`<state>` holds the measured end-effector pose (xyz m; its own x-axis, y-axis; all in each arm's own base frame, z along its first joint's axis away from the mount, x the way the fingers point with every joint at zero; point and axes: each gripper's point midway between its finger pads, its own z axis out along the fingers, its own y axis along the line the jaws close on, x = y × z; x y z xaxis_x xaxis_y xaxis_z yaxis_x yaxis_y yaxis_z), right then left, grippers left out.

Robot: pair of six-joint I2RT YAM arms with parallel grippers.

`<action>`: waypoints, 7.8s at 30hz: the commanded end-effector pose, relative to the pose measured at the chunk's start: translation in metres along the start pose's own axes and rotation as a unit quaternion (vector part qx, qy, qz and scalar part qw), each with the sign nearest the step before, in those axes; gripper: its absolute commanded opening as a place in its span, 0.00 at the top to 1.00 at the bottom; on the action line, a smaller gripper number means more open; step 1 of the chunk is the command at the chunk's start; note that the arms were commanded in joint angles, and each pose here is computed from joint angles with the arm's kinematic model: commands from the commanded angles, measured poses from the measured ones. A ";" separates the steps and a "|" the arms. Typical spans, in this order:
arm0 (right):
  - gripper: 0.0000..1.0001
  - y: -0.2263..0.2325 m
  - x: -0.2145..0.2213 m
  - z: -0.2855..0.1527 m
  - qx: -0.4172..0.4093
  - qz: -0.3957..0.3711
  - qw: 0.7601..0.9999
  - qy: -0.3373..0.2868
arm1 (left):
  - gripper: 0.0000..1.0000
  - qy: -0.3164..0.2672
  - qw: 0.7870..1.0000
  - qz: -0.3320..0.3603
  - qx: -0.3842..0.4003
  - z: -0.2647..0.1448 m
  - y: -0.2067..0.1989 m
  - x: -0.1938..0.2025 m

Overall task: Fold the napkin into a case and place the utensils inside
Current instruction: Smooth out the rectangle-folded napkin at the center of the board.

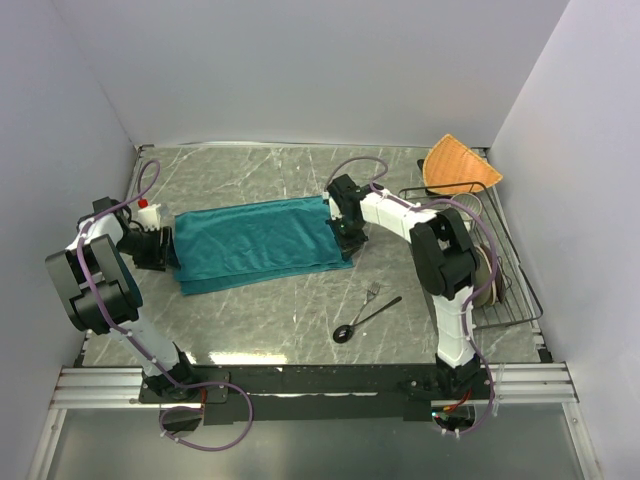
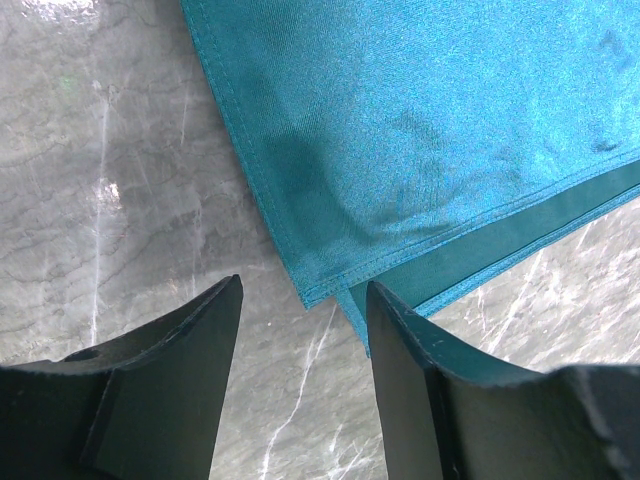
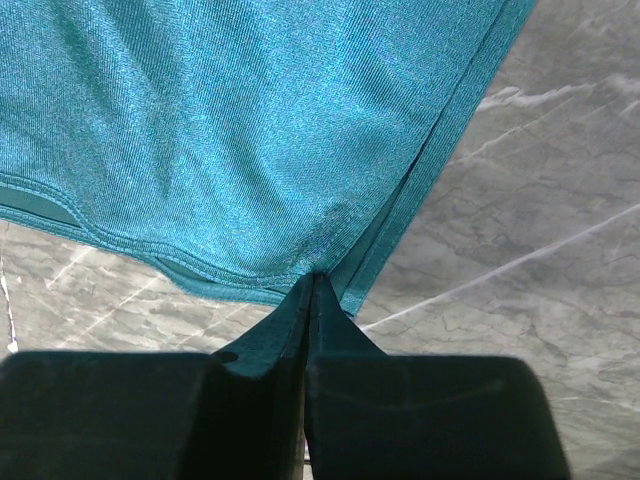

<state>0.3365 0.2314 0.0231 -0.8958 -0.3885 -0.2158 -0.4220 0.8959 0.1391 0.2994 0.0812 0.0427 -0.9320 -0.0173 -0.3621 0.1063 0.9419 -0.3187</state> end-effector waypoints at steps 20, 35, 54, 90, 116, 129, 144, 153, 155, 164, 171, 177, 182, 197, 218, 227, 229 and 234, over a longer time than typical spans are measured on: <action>1.00 -0.016 -0.012 -0.037 0.050 0.012 0.997 -0.055 | 0.42 -0.002 1.000 -0.021 0.020 -0.001 -0.001 -0.001; 1.00 -0.017 -0.012 -0.037 0.048 0.012 0.997 -0.052 | 0.52 0.025 0.999 -0.011 0.030 0.008 -0.011 0.018; 1.00 -0.017 -0.011 -0.036 0.049 0.010 0.998 -0.049 | 0.81 0.044 0.998 -0.011 0.042 0.011 -0.020 0.027; 1.00 -0.024 -0.004 -0.035 0.057 0.005 0.997 -0.048 | 0.99 0.059 0.998 -0.005 0.016 0.002 -0.031 0.049; 0.00 -0.033 -0.121 -0.212 0.018 -0.128 0.940 -0.315 | 0.01 -0.302 0.942 0.134 -0.059 -0.191 -0.070 -0.152; 0.00 0.095 -0.208 -0.214 -0.422 -0.002 0.834 -0.356 | 0.01 -0.344 0.914 -0.022 0.214 -0.113 -0.169 -0.184; 0.00 0.149 -0.209 -0.053 -0.467 0.122 0.836 -0.262 | 0.01 -0.250 0.900 -0.178 0.311 0.070 -0.192 -0.183; 0.00 0.146 -0.226 -0.019 -0.475 0.168 0.818 -0.277 | 0.01 -0.254 0.873 -0.220 0.355 0.092 -0.191 -0.197; 0.00 0.140 -0.229 -0.005 -0.462 0.191 0.820 -0.277 | 0.01 -0.249 0.869 -0.235 0.357 0.096 -0.190 -0.196; 0.00 0.108 -0.217 0.036 -0.411 0.257 0.839 -0.247 | 0.01 -0.273 0.865 -0.285 0.311 0.098 -0.150 -0.193; 0.00 0.092 -0.211 0.047 -0.391 0.288 0.843 -0.233 | 0.01 -0.289 0.863 -0.332 0.247 0.092 -0.074 -0.180; 0.00 0.087 -0.209 0.052 -0.385 0.308 0.840 -0.227 | 0.01 -0.300 0.863 -0.353 0.204 0.076 -0.020 -0.169; 0.00 0.087 -0.209 0.052 -0.384 0.309 0.840 -0.227 | 0.01 -0.317 0.862 -0.346 0.195 0.059 0.003 -0.169; 0.00 0.167 -0.261 -0.073 -0.492 0.177 0.781 -0.342 | 0.01 -0.346 0.866 -0.243 0.268 0.014 -0.097 -0.193; 0.00 0.168 -0.272 0.037 -0.398 0.354 0.803 -0.269 | 0.01 -0.269 0.881 -0.347 0.179 0.090 -0.075 -0.161; 0.00 0.089 -0.257 0.051 -0.347 0.408 0.802 -0.264 | 0.01 -0.253 0.874 -0.383 0.156 0.097 -0.046 -0.148; 0.00 0.074 -0.256 0.050 -0.337 0.418 0.800 -0.267 | 0.01 -0.249 0.876 -0.385 0.153 0.099 -0.043 -0.146; 0.00 0.048 -0.247 0.056 -0.321 0.445 0.796 -0.256 | 0.01 -0.243 0.877 -0.386 0.148 0.101 -0.037 -0.142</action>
<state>0.5409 0.4226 0.0634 -0.8137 0.5693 -0.1177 0.0928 0.3270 0.9404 0.4759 0.0009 0.0575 -0.5161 -0.8071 -0.2866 -0.2109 0.4441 -0.8708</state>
